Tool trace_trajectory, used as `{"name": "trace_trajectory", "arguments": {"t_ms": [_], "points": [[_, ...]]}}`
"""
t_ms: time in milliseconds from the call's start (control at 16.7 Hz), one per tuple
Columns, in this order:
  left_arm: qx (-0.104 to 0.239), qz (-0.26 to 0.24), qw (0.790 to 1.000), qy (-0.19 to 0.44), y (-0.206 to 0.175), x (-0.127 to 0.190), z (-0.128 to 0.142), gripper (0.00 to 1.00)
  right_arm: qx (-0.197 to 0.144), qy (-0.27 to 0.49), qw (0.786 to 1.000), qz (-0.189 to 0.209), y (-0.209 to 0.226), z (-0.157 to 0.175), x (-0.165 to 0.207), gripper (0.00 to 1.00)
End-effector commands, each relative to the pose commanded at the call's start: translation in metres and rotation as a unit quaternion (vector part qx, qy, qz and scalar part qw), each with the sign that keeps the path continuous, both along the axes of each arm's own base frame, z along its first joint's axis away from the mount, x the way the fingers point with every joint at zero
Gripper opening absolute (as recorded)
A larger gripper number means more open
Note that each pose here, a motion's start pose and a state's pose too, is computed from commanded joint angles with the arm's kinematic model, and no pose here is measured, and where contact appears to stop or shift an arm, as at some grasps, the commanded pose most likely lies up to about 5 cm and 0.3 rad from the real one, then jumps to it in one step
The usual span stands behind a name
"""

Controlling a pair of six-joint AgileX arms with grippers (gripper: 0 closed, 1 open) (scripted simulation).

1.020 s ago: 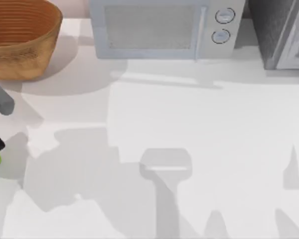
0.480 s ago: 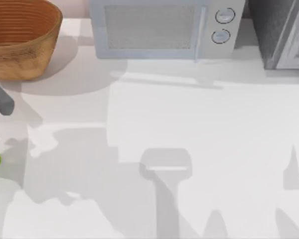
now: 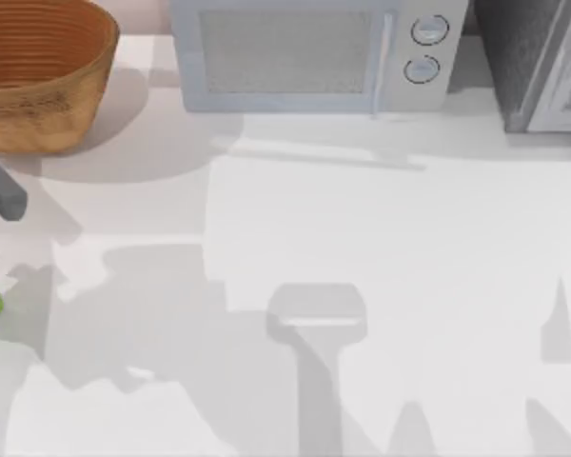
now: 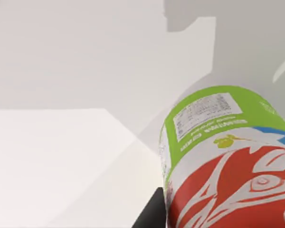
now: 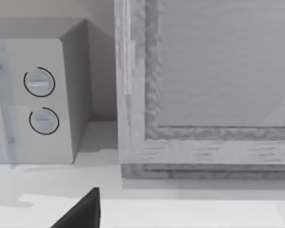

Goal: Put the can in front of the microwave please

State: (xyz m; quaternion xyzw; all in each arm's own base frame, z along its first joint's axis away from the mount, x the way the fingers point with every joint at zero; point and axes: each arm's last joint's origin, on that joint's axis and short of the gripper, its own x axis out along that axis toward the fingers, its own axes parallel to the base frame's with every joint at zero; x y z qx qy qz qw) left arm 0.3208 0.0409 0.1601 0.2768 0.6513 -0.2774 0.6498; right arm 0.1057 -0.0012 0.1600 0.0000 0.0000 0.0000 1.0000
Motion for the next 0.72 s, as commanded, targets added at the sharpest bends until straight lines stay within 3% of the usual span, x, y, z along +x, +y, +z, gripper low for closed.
{"name": "trace_trajectory", "arguments": {"t_ms": [300, 720], "points": [[0.000, -0.001, 1.000, -0.002, -0.001, 0.000, 0.002, 0.00, 0.000, 0.000, 1.000, 0.000, 0.000, 0.000, 0.000, 1.00], [0.000, -0.002, 1.000, 0.000, -0.001, 0.000, 0.039, 0.00, 0.000, 0.000, 1.000, 0.000, 0.000, 0.000, 0.000, 1.00]]}}
